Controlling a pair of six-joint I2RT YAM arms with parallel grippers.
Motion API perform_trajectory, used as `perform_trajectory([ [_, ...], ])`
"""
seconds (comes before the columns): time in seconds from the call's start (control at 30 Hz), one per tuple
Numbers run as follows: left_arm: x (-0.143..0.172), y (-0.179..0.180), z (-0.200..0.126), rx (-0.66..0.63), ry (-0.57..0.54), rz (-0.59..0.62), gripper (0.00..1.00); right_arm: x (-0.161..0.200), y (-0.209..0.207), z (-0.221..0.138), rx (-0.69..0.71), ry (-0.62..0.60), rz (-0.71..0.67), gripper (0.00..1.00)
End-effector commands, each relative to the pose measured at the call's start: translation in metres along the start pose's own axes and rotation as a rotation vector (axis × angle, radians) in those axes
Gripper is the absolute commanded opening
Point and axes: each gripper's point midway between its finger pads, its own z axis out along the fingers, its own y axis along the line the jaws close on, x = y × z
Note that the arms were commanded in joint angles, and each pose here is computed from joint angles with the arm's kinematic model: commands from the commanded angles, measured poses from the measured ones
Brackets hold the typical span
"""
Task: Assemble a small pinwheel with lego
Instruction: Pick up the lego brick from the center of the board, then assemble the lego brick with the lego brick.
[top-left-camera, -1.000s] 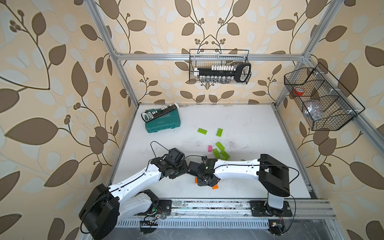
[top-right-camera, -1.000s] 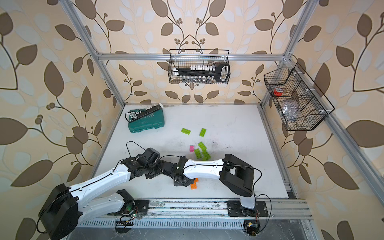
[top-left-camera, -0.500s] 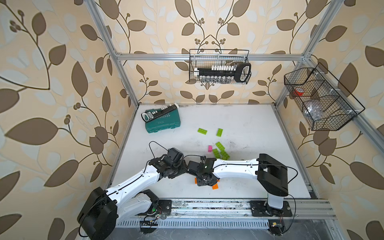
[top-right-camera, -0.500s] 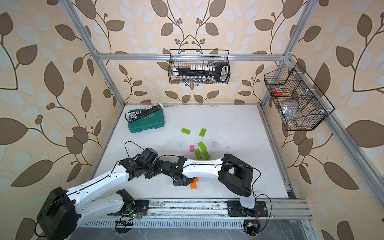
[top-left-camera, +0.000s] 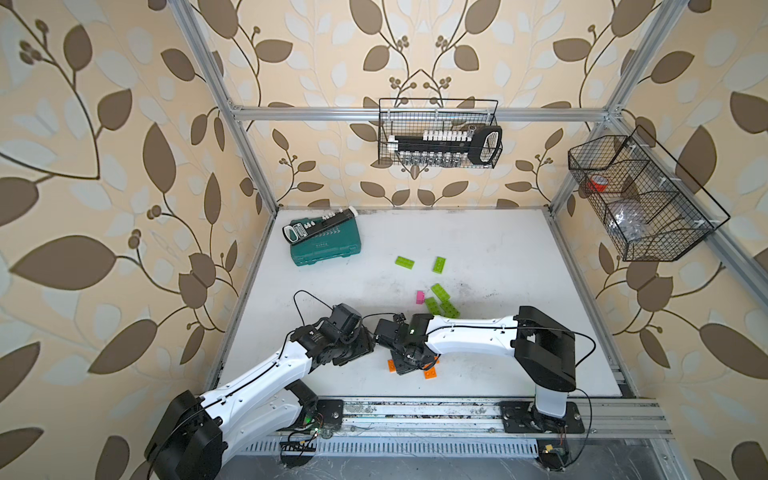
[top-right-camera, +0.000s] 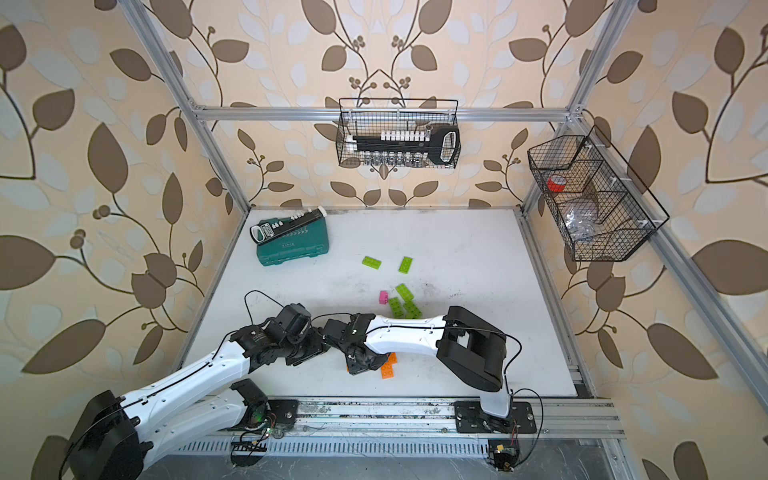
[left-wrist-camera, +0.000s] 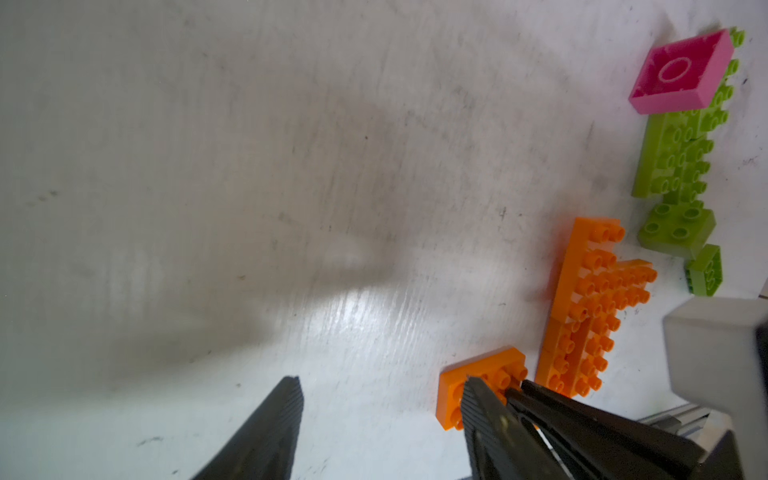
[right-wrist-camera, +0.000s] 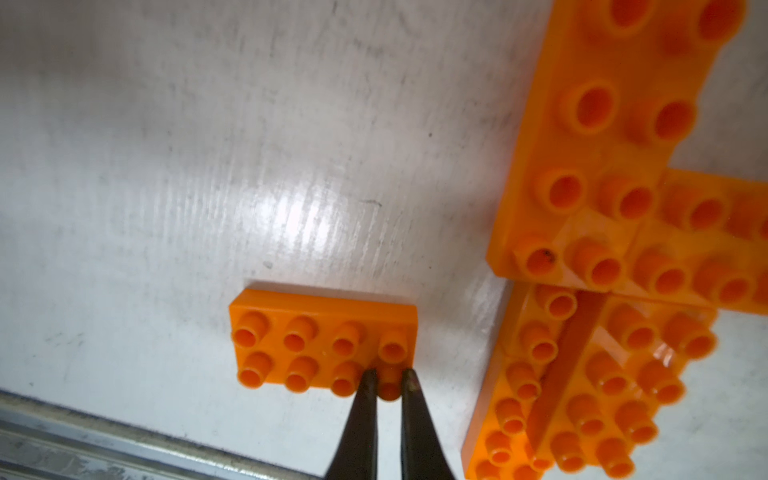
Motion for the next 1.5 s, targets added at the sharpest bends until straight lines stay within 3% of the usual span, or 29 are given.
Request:
perform_trajectory([
  [0.0, 0.008, 0.002, 0.001, -0.005, 0.017, -0.007, 0.64, -0.008, 0.003, -0.017, -0.016, -0.017, -0.067, 0.08],
  [0.37, 0.013, -0.022, 0.009, 0.006, 0.003, 0.092, 0.64, -0.020, -0.020, -0.037, -0.041, -0.033, -0.048, 0.09],
  [0.73, 0.019, -0.041, 0.013, -0.003, -0.007, 0.191, 0.66, -0.024, -0.037, -0.034, -0.024, -0.011, -0.009, 0.09],
  [1.47, 0.018, -0.043, 0.017, -0.013, -0.003, 0.194, 0.67, -0.012, -0.050, -0.014, 0.002, 0.066, 0.004, 0.09],
])
